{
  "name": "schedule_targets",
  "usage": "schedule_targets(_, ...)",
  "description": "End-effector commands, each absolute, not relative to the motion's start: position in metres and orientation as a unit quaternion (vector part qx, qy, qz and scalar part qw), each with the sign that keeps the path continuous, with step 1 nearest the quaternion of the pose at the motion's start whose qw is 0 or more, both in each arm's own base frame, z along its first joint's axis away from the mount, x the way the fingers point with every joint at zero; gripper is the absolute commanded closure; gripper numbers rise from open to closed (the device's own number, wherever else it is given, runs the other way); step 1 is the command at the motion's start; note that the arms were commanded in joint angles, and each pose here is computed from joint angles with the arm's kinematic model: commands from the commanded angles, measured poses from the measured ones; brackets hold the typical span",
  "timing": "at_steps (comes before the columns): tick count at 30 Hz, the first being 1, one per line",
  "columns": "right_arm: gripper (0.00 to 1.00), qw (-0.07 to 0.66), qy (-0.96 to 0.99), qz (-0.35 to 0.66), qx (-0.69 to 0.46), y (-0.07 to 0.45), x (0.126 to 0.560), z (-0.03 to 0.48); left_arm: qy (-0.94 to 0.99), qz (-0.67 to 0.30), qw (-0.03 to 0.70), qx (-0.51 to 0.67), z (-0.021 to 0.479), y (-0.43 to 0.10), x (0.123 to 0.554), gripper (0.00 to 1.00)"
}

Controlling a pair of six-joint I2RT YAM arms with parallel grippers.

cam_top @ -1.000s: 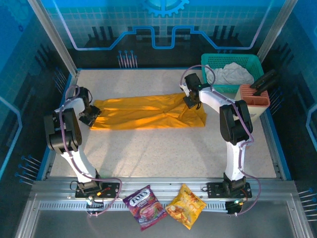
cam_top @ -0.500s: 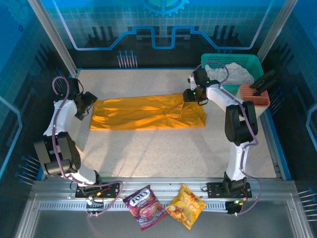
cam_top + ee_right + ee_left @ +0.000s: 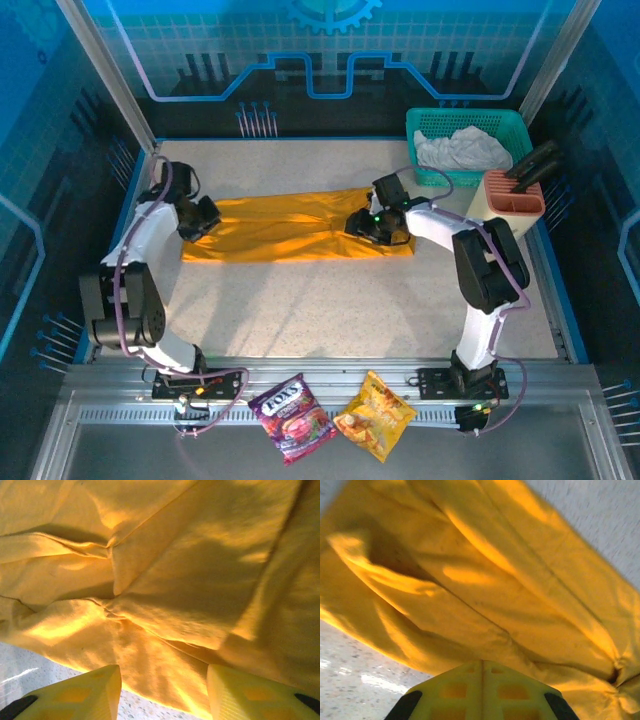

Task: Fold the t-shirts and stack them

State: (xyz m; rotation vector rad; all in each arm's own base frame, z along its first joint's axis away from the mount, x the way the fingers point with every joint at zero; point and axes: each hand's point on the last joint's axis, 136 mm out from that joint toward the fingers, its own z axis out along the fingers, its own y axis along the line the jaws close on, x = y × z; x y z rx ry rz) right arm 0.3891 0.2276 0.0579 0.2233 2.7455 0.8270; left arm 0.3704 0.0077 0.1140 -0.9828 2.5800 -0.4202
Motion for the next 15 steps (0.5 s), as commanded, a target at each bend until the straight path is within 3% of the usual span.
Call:
schedule_targets(1, 0.51, 0.145, 0.939, 0.292, 0.106, 0.234, 0.402, 0.057, 0.921, -0.159, 0.144, -0.324, 0.093, -0.012, 0.369, 1.00)
schedule_targets(15, 0.49, 0.149, 0.952, 0.244, 0.111, 0.225, 0.407, 0.046, 0.935, -0.153, 0.099, -0.304, 0.048, -0.039, 0.380, 1.00)
